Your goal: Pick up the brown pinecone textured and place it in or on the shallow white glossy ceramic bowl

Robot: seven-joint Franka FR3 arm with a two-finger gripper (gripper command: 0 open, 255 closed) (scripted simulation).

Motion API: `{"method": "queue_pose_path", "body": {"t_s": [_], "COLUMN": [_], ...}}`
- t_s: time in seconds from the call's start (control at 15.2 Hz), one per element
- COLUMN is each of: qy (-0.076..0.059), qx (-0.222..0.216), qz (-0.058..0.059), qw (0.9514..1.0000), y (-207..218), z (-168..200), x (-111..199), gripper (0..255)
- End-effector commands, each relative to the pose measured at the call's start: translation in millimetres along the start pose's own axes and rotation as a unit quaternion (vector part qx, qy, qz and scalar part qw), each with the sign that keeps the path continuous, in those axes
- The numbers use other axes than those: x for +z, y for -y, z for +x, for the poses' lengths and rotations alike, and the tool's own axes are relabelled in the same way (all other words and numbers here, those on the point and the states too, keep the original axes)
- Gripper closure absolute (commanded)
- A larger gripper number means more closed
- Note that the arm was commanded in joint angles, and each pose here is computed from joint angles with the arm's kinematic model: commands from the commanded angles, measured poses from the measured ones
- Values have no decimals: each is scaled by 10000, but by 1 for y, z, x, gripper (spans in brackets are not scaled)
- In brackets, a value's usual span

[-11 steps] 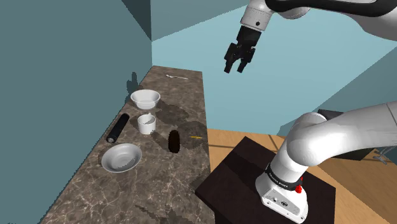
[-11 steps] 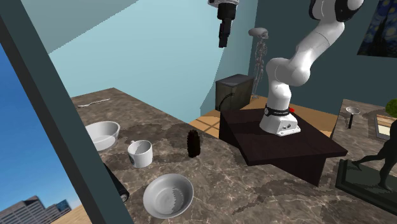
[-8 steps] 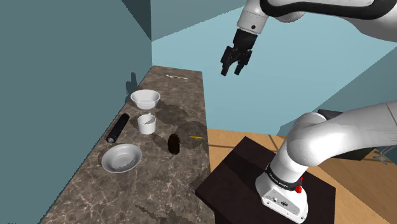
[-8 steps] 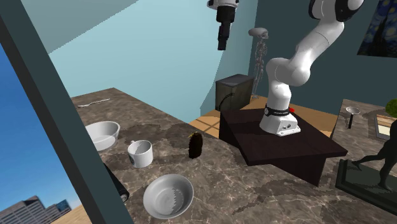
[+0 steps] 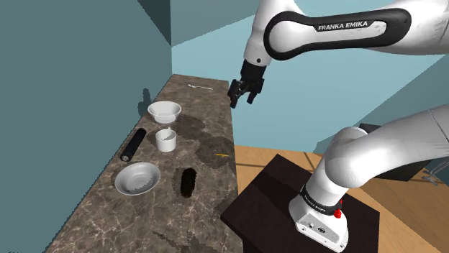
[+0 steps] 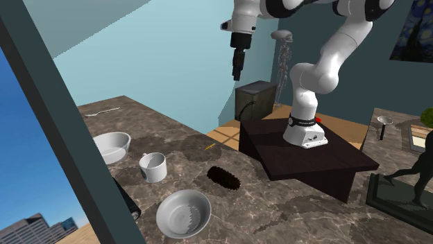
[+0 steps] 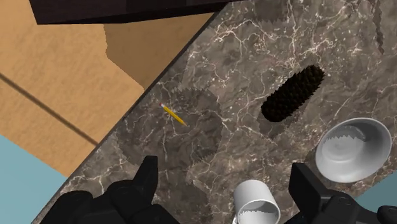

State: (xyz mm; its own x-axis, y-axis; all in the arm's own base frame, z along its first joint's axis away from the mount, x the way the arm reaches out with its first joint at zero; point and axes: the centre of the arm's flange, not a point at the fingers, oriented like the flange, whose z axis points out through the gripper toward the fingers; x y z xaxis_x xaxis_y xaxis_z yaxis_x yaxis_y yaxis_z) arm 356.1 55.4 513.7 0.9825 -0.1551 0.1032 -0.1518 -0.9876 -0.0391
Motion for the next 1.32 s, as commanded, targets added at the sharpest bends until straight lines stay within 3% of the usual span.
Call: {"method": "queue_pose_path", "body": {"t_s": [0.0, 1.25], "qy": [-36, -276], "qx": [12, 123], "qz": [-98, -1075], "qw": [9999, 9937], "y": [21, 149], "z": [7, 56], "x": [22, 249], "gripper": [0, 0]}}
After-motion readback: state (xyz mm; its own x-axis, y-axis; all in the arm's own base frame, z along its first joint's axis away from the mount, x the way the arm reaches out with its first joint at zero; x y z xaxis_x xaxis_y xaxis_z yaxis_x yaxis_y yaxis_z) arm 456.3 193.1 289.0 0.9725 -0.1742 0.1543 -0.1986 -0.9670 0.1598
